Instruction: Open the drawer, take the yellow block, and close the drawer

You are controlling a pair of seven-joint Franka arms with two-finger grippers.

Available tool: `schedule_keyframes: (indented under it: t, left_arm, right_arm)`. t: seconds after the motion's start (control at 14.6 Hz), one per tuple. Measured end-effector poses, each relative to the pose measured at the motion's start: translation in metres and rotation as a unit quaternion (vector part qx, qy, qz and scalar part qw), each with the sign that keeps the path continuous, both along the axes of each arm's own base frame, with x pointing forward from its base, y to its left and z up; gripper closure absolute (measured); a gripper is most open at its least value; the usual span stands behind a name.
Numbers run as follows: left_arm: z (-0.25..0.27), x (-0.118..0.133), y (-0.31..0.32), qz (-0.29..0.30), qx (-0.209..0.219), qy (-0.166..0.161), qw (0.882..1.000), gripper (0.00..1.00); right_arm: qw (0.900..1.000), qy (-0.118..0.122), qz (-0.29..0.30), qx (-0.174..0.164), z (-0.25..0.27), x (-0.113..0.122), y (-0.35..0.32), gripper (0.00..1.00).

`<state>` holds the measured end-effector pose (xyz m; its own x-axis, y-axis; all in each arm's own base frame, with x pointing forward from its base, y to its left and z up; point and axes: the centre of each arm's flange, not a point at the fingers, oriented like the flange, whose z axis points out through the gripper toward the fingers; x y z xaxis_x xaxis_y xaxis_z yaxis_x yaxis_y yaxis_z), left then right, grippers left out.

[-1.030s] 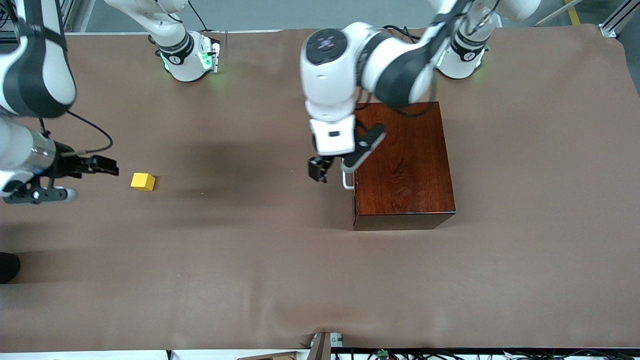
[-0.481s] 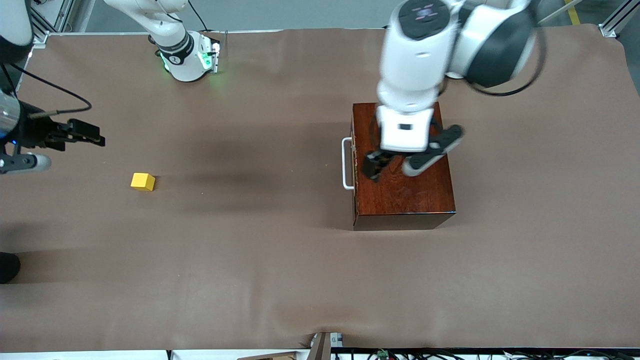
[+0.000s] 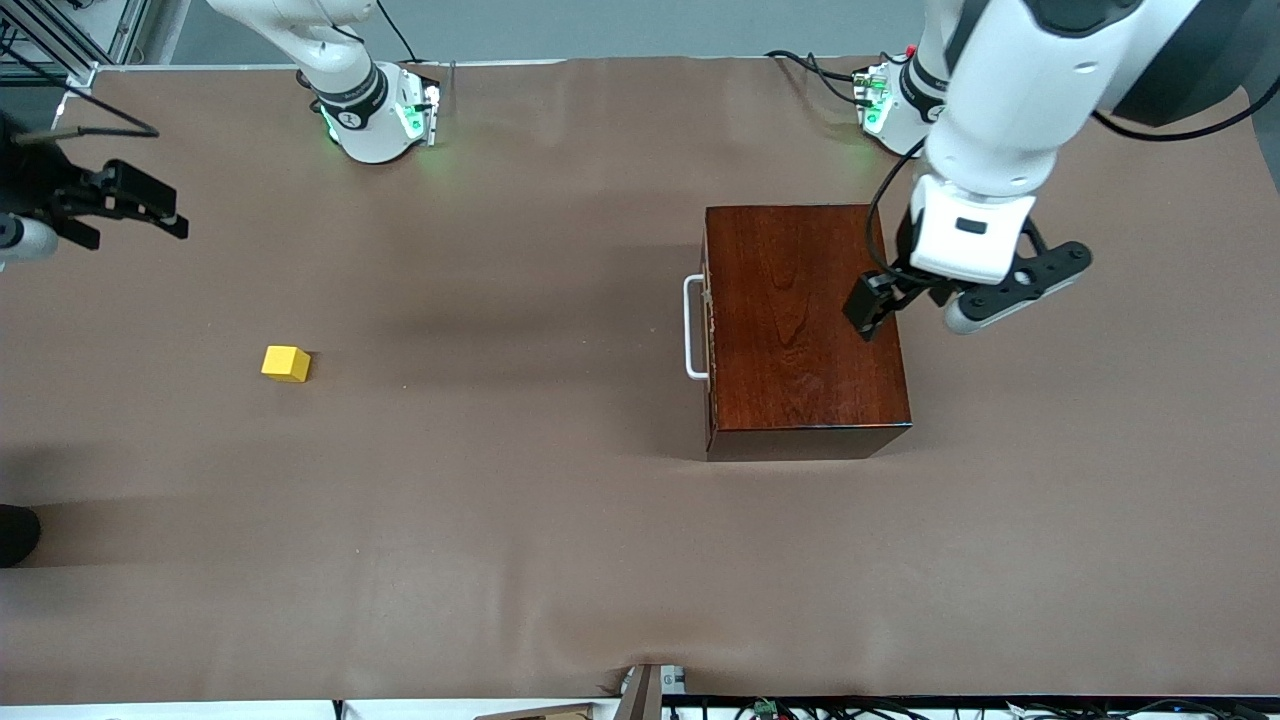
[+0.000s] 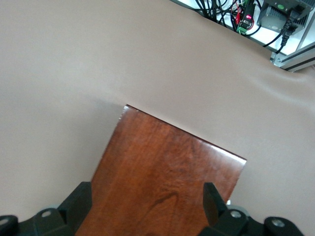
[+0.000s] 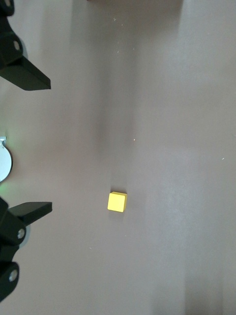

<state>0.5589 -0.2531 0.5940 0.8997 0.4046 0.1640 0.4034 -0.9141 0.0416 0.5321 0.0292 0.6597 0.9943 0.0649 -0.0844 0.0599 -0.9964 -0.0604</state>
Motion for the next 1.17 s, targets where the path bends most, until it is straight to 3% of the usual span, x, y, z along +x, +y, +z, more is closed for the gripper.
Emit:
schedule_keyframes:
  t: [0.48,0.69,1.17]
  left_arm:
    - [0.008,-0.004,0.103,-0.135,0.035,0.045,0.989,0.00]
    - [0.014,-0.010,0.138,-0.155,0.039,0.064,0.985,0.00]
    - [0.040,-0.008,0.160,-0.161,0.040,0.045,0.985,0.00]
  right_arm:
    - [1.000,0.001,-0.024,-0.007,0.001,-0.003,0.029,0.00]
    - [1.000,-0.003,-0.011,-0.017,0.002,-0.002,0.016,0.00]
    - [0.999,-0.019,-0.015,-0.029,0.012,0.000,0.005,0.00]
